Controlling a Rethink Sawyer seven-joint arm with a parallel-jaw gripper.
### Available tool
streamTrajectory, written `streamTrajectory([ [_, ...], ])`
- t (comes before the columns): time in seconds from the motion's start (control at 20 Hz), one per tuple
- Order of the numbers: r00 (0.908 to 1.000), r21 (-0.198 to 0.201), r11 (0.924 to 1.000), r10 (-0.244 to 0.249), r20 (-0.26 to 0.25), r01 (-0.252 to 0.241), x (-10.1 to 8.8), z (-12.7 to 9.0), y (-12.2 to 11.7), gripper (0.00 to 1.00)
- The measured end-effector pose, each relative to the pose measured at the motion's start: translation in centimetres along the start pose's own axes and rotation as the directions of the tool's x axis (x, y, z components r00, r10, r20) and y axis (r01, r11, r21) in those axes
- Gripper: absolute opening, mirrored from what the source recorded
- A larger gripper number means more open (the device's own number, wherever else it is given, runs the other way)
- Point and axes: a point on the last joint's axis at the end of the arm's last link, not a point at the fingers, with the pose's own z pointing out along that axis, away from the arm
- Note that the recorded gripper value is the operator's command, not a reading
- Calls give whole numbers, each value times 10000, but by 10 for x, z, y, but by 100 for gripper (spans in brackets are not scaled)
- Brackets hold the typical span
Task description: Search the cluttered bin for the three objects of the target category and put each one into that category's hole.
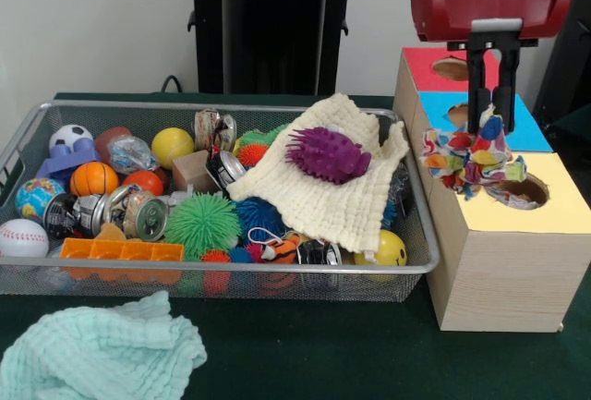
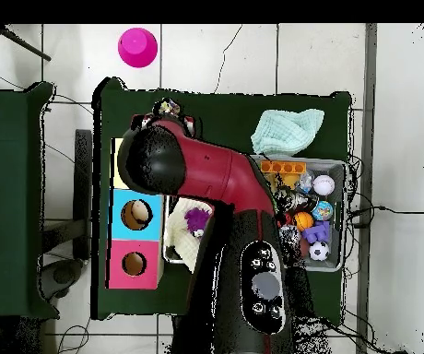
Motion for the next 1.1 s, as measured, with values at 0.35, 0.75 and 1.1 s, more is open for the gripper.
streamTrajectory([
  [0.35, 9993, -174, 9991, 383, -9, -383, -3, -3, 3, 0],
  [0.75, 9966, -471, 9955, 820, -115, -824, 1, -9, 26, 0],
  [1.1, 9961, -493, 9957, 764, -447, -786, 21, -6, 47, 0],
])
